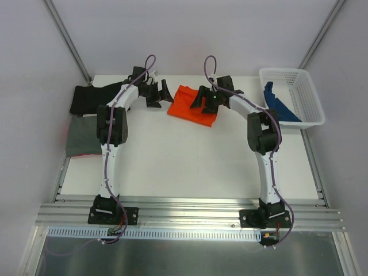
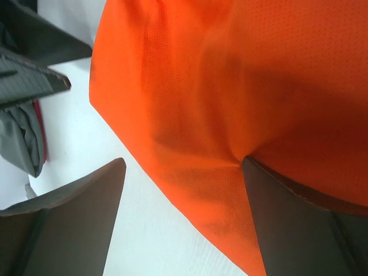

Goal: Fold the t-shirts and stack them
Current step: Put the neatly folded tshirt into the corner of the board with the left arm

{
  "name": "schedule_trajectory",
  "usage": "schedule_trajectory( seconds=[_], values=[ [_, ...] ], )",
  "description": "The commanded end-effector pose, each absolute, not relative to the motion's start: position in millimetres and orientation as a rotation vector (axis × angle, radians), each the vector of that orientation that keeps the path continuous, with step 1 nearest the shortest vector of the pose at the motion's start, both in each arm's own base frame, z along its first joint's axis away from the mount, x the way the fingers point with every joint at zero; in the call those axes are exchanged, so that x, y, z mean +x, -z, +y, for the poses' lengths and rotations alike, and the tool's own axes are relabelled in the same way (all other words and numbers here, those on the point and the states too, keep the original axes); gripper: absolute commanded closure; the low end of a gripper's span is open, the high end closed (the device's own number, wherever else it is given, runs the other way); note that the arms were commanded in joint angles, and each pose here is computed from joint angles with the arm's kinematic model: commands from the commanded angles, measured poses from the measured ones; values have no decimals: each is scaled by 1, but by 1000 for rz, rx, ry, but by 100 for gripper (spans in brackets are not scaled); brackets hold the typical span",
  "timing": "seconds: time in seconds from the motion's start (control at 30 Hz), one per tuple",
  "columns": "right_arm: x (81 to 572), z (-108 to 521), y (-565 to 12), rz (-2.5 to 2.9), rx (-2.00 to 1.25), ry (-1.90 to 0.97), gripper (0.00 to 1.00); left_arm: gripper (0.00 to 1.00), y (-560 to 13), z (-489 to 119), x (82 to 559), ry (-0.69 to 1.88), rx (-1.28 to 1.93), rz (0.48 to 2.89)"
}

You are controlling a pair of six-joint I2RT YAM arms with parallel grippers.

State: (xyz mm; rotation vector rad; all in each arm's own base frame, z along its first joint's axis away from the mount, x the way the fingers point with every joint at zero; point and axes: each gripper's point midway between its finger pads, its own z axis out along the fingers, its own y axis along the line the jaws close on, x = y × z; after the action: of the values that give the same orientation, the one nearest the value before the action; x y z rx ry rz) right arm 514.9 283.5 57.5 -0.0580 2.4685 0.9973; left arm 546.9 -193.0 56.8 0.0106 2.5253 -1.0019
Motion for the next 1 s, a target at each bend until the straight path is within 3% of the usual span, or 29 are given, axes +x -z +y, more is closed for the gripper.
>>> schedule_trajectory(
  seconds=[0.0, 0.17, 0.57, 0.7, 0.8, 0.83, 0.97],
  values=[
    [489, 280, -65, 2540, -42, -1037, 13, 1, -63, -207, 554, 1091, 0, 2485],
    [481, 277, -69, 2551, -63, -1038, 13, 2, -45, -216, 563, 1151, -49, 2484],
    [466, 275, -74, 2557, -83, -1077, 13, 26, -23, -273, 513, 1439, -18, 2581],
    [464, 277, -78, 2551, -84, -1089, 12, 38, -22, -279, 497, 1504, -23, 2610],
    [464, 277, -79, 2546, -86, -1090, 12, 58, -20, -278, 489, 1517, -44, 2632],
    [464, 277, -78, 2546, -85, -1088, 12, 78, -20, -278, 488, 1517, -46, 2635],
    [465, 278, -80, 2542, -93, -1088, 12, 100, -26, -273, 490, 1498, -58, 2628]
  ],
)
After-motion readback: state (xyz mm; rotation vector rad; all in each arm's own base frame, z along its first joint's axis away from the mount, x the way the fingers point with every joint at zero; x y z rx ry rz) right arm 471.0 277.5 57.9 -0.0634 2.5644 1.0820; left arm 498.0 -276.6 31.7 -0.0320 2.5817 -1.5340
